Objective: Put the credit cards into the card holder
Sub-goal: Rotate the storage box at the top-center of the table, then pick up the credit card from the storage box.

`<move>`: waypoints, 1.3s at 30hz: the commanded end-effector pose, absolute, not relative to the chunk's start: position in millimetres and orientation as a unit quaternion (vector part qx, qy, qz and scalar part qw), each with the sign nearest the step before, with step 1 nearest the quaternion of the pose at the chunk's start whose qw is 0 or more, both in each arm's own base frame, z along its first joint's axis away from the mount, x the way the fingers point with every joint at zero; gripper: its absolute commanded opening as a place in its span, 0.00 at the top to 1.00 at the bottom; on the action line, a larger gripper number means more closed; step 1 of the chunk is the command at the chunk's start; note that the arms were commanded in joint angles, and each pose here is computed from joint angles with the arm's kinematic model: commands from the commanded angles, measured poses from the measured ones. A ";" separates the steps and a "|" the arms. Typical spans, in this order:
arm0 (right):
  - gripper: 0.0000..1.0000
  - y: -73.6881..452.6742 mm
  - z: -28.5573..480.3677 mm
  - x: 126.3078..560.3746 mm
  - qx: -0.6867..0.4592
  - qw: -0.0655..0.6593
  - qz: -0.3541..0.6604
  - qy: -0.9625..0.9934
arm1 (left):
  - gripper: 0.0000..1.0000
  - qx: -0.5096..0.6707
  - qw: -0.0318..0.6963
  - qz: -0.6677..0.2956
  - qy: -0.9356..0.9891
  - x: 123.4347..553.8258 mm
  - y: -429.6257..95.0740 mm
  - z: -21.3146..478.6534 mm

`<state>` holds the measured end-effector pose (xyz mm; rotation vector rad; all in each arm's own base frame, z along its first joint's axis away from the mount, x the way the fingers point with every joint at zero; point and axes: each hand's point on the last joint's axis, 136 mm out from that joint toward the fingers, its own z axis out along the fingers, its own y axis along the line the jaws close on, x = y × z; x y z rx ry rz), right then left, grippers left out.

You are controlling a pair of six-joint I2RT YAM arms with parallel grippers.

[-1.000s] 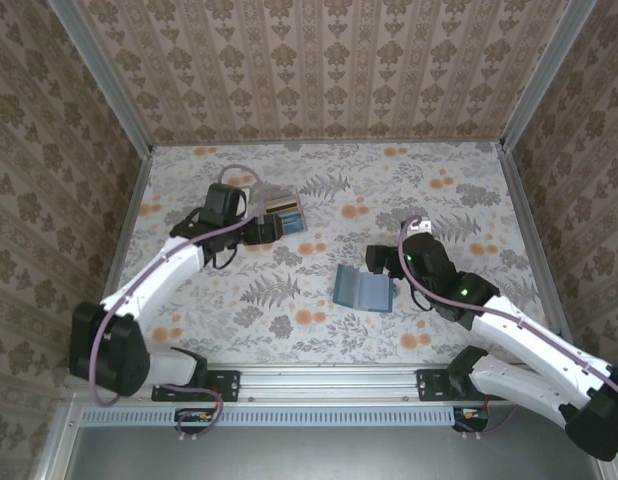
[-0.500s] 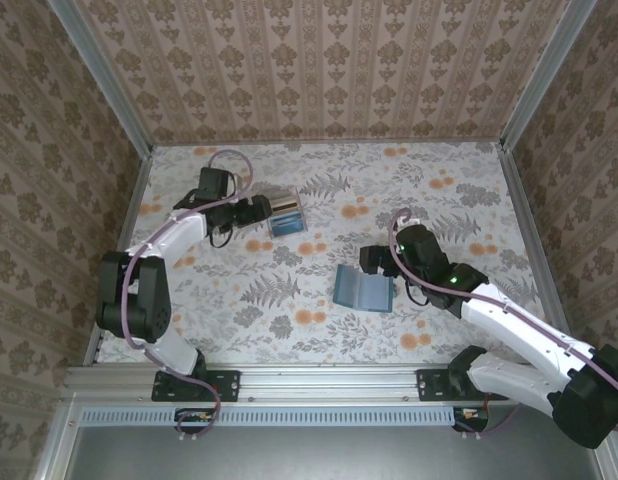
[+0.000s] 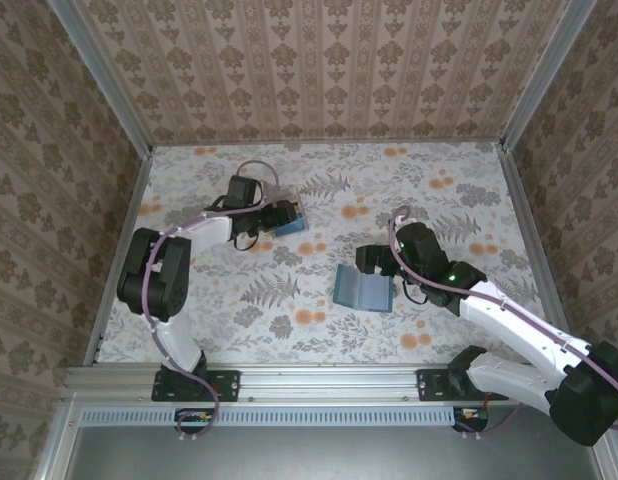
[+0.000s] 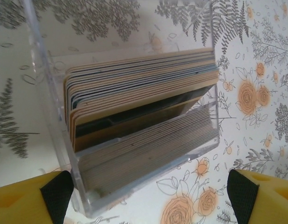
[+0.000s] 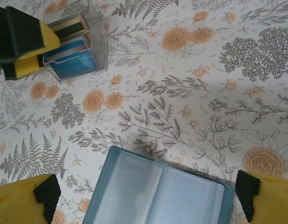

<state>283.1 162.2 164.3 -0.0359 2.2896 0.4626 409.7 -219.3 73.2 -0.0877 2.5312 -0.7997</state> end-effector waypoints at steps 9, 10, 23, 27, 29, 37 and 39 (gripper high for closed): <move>0.00 136.0 173.0 288.4 0.052 0.421 0.166 0.890 | 0.11 0.076 0.260 -0.422 0.865 398.2 -366.6 113.0; 0.00 125.6 169.8 289.8 0.078 0.424 0.156 0.889 | 0.11 0.093 0.258 -0.436 0.857 395.8 -383.5 117.1; 0.00 120.1 152.3 316.2 0.104 0.329 0.170 0.923 | 0.10 0.110 0.312 -0.442 0.834 378.1 -352.0 176.3; 0.02 151.8 149.5 341.5 0.038 0.298 0.181 0.936 | 0.08 0.047 0.332 -0.379 0.863 360.5 -268.4 179.2; 0.02 163.9 141.6 355.8 0.010 0.283 0.167 0.944 | 0.03 0.005 0.331 -0.313 0.890 354.4 -217.8 167.8; 0.00 218.1 124.8 417.1 -0.099 0.283 0.069 0.952 | 0.00 -0.084 0.268 -0.191 0.940 321.6 -111.0 137.6; 0.00 227.5 119.6 433.5 -0.105 0.289 0.042 0.951 | 0.00 -0.084 0.262 -0.171 0.946 316.8 -104.6 136.0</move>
